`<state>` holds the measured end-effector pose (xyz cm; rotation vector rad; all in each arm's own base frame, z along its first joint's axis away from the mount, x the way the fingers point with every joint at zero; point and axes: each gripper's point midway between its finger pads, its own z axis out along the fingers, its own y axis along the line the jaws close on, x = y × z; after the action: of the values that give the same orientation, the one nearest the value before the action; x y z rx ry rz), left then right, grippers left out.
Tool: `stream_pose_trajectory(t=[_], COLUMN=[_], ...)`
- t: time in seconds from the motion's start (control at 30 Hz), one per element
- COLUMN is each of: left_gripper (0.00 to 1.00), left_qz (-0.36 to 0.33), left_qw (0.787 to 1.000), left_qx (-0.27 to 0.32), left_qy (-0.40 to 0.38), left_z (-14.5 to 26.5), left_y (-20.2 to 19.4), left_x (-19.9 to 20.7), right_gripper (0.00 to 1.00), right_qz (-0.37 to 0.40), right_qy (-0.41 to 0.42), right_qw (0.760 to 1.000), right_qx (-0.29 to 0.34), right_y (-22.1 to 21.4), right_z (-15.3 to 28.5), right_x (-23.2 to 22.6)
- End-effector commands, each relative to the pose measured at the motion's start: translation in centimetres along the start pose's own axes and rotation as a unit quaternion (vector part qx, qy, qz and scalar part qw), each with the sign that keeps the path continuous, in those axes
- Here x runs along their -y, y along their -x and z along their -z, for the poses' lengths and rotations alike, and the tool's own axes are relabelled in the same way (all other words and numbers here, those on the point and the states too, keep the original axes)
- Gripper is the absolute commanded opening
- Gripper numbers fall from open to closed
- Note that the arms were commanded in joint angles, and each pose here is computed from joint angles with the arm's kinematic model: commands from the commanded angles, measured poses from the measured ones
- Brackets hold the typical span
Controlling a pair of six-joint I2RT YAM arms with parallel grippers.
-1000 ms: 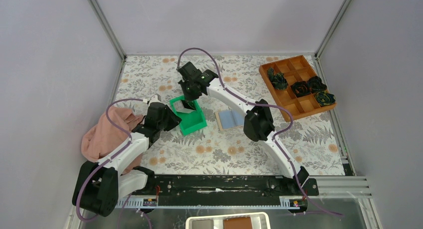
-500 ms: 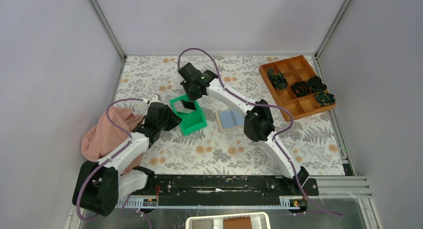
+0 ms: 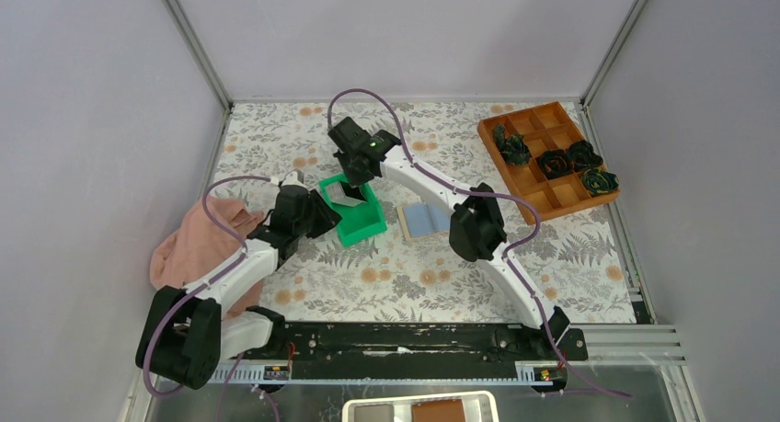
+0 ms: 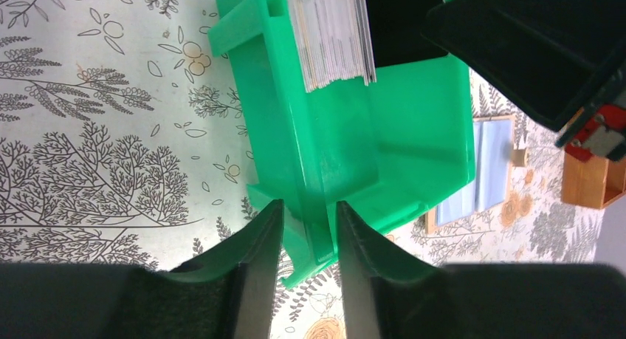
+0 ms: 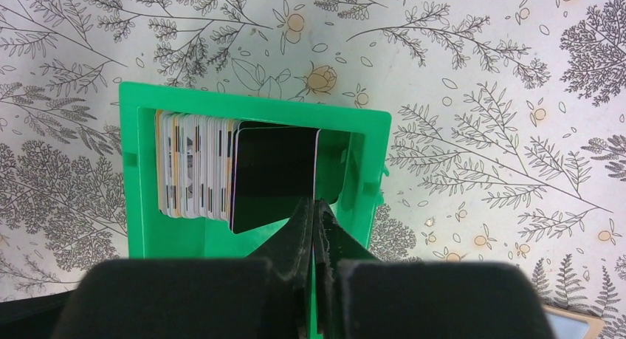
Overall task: Put the credit cards into the card holder
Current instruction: Pick up the credit card from the storage box.
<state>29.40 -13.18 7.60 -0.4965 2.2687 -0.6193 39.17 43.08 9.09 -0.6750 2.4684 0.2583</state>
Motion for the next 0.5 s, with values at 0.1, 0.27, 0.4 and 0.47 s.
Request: stream_pose_trajectory(t=[0.1, 0.27, 0.4, 0.47], left_gripper=[0.81, 1.0, 1.0, 1.0], left_qz=[-0.029, -0.043, -0.047, -0.052], left_qw=[0.999, 0.998, 0.997, 0.996], left_qx=[0.015, 0.04, 0.062, 0.073], left_qy=[-0.018, -0.009, -0.017, -0.025], left_z=[1.4, 2.5, 3.6, 4.2], left_y=[1.3, 3.0, 4.5, 5.2], left_x=[1.7, 2.2, 3.2, 3.8], right_gripper=[0.0, 0.0, 0.0, 0.0], right_qz=[0.006, 0.012, 0.01, 0.009], right_qy=[-0.012, -0.013, -0.015, -0.015], right_qw=[0.999, 0.997, 0.996, 0.995], right_qx=[0.038, 0.072, 0.091, 0.1], right_y=[1.9, 3.8, 4.8, 5.2], right_z=[2.4, 4.7, 6.8, 7.9], right_x=[0.3, 0.5, 0.8, 1.0])
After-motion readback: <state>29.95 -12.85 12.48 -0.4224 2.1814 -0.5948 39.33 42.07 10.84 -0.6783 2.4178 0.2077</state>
